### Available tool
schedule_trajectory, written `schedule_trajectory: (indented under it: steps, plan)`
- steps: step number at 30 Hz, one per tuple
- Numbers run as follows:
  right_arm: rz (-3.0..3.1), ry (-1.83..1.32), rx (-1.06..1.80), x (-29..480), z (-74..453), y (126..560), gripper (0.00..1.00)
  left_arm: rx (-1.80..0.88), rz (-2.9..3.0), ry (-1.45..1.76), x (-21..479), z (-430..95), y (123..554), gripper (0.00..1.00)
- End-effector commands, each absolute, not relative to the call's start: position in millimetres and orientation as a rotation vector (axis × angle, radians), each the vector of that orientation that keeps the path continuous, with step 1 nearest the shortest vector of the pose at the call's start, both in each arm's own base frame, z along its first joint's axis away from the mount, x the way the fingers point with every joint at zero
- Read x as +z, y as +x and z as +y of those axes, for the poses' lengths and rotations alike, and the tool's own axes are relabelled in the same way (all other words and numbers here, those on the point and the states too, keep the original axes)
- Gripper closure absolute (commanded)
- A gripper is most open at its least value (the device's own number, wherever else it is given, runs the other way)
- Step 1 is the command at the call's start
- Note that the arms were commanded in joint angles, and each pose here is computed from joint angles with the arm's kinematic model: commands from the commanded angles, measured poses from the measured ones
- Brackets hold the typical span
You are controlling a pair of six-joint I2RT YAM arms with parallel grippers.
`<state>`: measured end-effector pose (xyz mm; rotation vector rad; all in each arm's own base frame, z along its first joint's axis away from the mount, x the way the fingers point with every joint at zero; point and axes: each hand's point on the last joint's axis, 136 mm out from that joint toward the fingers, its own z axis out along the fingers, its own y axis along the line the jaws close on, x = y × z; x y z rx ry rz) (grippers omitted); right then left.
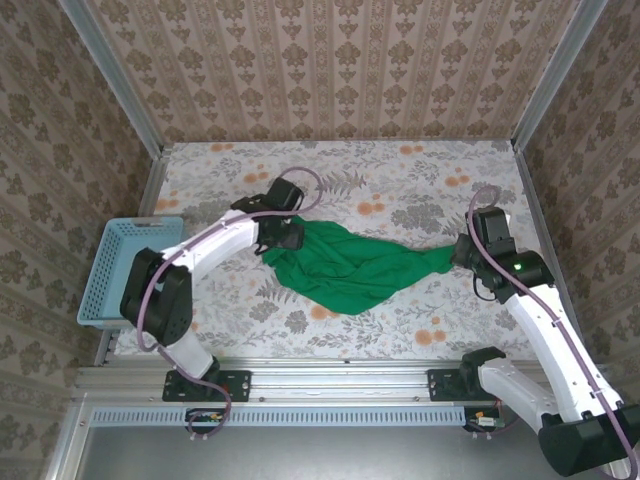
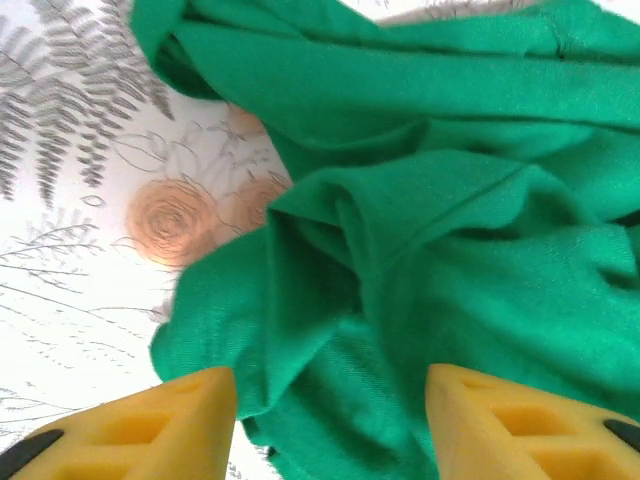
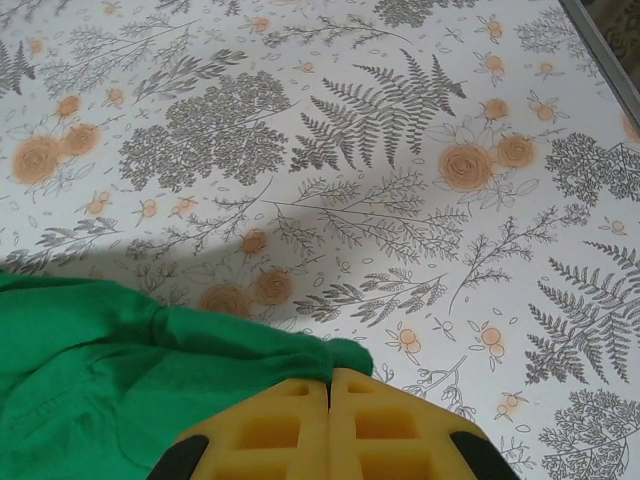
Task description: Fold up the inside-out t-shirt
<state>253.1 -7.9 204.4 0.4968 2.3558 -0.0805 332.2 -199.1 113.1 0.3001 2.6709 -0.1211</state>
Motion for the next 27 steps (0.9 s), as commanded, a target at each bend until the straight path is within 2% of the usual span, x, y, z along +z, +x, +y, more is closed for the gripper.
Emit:
schedule_trajectory:
  steps: [1, 5, 10, 18, 24, 27]
  plan:
    - [2.34, 0.539, -0.033, 201, -11, 256, 1.0, -0.175, 2.589, 0.17, 135, -172, 328, 0.34]
    - [2.35, 0.564, -0.011, 193, -14, 259, 1.0, -0.316, 2.629, -0.02, 108, -139, 322, 0.38]
    - [2.367, 0.581, 0.002, 184, -15, 262, 1.0, -0.513, 2.618, 0.039, 90, -155, 317, 0.38]
    - [2.372, 0.586, 0.017, 180, -15, 263, 1.0, -0.43, 2.645, 0.183, 76, -176, 320, 0.31]
    - [2.354, 0.589, 0.03, 187, -15, 263, 1.0, -0.317, 2.751, 0.123, 49, -168, 336, 0.45]
    - [2.343, 0.585, 0.03, 192, -16, 264, 1.0, -0.358, 2.739, 0.146, 50, -179, 343, 0.57]
